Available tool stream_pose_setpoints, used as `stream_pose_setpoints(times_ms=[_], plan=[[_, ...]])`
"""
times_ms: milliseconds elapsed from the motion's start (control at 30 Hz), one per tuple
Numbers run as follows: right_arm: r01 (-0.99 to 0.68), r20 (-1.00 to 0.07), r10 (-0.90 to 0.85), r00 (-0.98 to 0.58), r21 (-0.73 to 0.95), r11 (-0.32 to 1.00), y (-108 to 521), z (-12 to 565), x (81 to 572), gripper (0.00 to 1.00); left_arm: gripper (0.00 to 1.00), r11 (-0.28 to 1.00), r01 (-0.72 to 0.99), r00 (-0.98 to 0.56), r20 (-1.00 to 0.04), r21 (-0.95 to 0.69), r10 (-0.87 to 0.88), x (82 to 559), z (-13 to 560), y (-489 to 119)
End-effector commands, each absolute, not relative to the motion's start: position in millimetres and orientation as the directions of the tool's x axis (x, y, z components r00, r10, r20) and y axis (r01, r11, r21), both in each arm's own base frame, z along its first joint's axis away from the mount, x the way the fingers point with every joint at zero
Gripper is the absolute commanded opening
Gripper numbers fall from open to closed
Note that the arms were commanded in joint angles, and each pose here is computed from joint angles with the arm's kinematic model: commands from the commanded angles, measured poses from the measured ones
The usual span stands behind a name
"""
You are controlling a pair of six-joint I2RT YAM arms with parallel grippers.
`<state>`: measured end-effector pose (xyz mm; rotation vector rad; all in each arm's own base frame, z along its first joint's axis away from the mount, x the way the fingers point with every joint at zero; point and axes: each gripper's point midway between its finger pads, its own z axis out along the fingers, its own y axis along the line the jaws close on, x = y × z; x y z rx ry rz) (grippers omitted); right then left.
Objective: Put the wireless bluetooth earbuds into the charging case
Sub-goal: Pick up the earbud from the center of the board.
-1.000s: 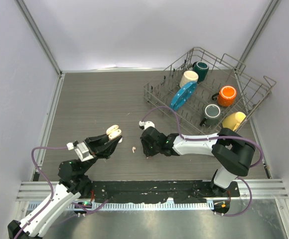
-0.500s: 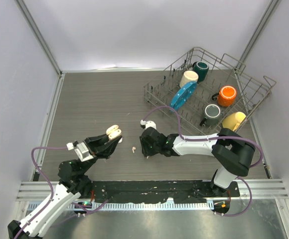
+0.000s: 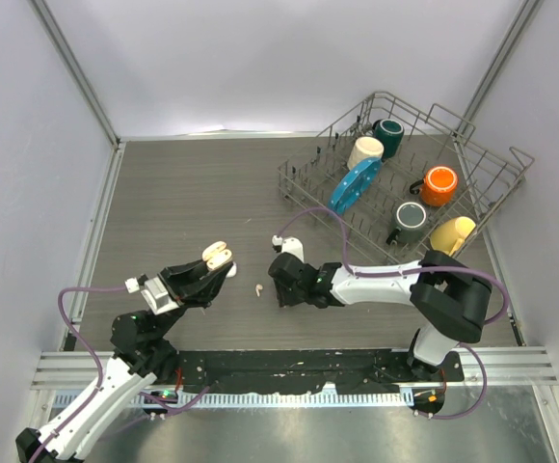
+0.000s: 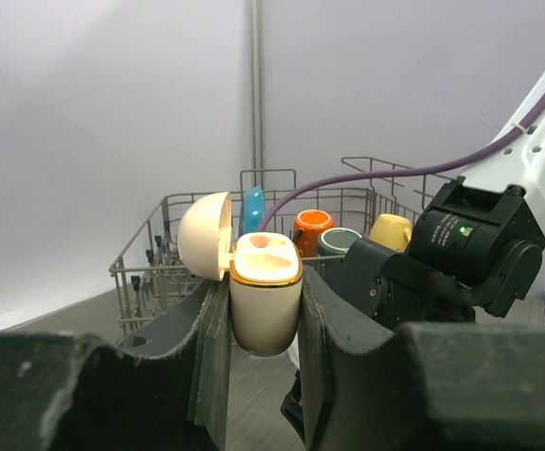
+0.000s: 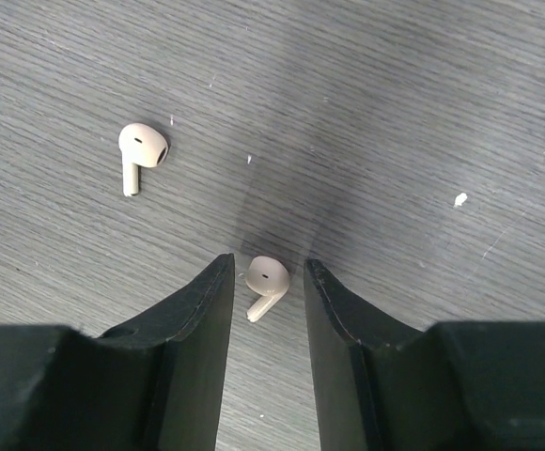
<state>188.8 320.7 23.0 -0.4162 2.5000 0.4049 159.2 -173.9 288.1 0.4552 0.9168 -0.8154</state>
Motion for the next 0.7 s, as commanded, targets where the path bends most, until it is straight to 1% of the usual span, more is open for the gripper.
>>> stream_pose_setpoints(times_ms=[0,300,467,667], plan=[[-0.344,-0.605,-0.162,-0.780,0.199,0.917,333,36,195,0.40,0.00,0.633,0.774,0.341,-0.842,-0.001,-0.418,163,277,-173],[-0.315,-0.597,-0.157,-0.787,0.169,0.934,332,32,195,0.37,0.00,0.631,0.776,0.339,-0.840,-0.004,-0.423,162,277,-173],[-0.283,-0.598,-0.160,-0.785,0.117,0.952,323,32,200,0.37,0.00,0.633,0.774,0.343,-0.838,-0.004,-0.424,161,278,-172],[-0.290,-0.593,-0.160,-0.789,0.129,0.948,329,33,197,0.36,0.00,0.638,0.770,0.348,-0.835,-0.005,-0.426,161,280,-170]])
